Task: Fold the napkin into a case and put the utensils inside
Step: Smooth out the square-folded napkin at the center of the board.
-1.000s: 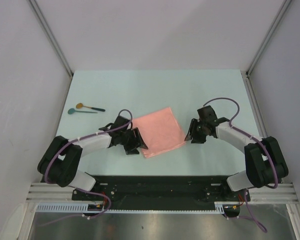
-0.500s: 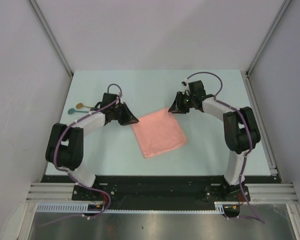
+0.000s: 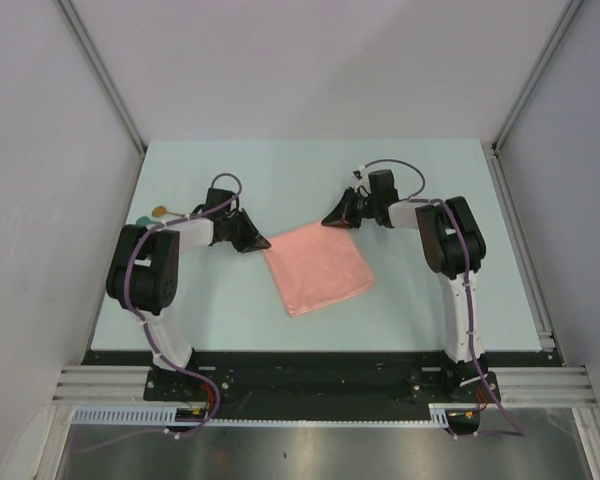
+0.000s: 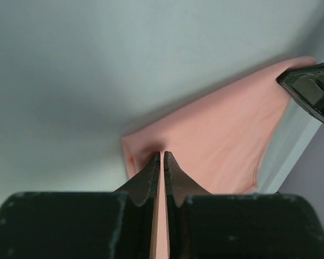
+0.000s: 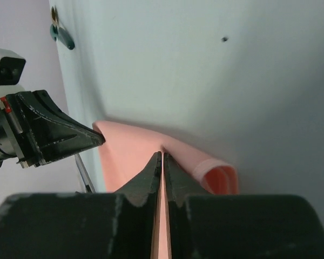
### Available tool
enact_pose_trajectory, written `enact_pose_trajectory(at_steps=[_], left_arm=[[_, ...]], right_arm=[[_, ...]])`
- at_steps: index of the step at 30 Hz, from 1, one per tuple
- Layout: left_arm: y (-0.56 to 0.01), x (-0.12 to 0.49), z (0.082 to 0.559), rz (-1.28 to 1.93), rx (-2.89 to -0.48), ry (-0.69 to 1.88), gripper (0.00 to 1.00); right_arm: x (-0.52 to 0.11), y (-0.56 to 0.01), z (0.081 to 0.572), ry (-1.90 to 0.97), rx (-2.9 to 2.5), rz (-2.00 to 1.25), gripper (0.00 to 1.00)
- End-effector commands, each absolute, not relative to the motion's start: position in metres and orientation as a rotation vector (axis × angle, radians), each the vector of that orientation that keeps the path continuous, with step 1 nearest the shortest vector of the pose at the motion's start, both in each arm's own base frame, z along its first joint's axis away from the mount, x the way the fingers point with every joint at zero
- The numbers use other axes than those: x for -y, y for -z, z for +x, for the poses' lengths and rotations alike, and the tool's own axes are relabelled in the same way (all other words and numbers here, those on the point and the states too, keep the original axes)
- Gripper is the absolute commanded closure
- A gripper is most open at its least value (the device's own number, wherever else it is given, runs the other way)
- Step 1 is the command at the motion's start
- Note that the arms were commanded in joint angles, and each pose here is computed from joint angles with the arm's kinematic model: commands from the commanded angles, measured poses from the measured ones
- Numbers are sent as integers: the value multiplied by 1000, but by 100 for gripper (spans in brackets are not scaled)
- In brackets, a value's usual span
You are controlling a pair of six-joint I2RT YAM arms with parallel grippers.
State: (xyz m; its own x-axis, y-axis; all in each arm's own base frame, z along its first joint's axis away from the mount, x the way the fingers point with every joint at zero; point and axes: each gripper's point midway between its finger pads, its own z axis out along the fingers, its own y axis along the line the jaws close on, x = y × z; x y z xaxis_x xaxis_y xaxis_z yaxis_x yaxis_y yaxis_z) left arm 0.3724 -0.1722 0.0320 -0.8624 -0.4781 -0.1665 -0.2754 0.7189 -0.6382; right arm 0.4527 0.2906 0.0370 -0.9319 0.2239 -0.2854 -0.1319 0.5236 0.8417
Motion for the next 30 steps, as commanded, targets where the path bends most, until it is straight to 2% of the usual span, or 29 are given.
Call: enact_pose_trajectory(at_steps=[1,4,8,13,15,20,23,25,30], left_arm=[[-7,152,379,-668,-2630,793,92],[4,140,377,-717,-2651,753,92],[-14,144,387,-671,-2609,785,91],[-58,157,389,-590,-2550,922,87],[-67,163,388,-578,-2537,997,85],[-66,162,390,-604,-2532,1039,86],[-58,165,390,-626,-2536,1060,87],[-49,163,390,-647,-2559,1044,88],[-21,153,382,-706,-2646,954,94]], right_arm=[[-292,-40,479,-1429,-2324,77,92],[-290,-32,489,-1396,-2332,90,93],[-287,-34,502,-1365,-2339,81,93],[-290,-85,504,-1283,-2332,-10,91],[-293,-108,504,-1234,-2311,-72,87],[-317,-151,462,-1198,-2307,-197,75],[-354,-147,416,-1353,-2325,-262,75],[-374,-137,394,-1435,-2339,-261,76],[-421,-112,349,-1555,-2343,-334,92]])
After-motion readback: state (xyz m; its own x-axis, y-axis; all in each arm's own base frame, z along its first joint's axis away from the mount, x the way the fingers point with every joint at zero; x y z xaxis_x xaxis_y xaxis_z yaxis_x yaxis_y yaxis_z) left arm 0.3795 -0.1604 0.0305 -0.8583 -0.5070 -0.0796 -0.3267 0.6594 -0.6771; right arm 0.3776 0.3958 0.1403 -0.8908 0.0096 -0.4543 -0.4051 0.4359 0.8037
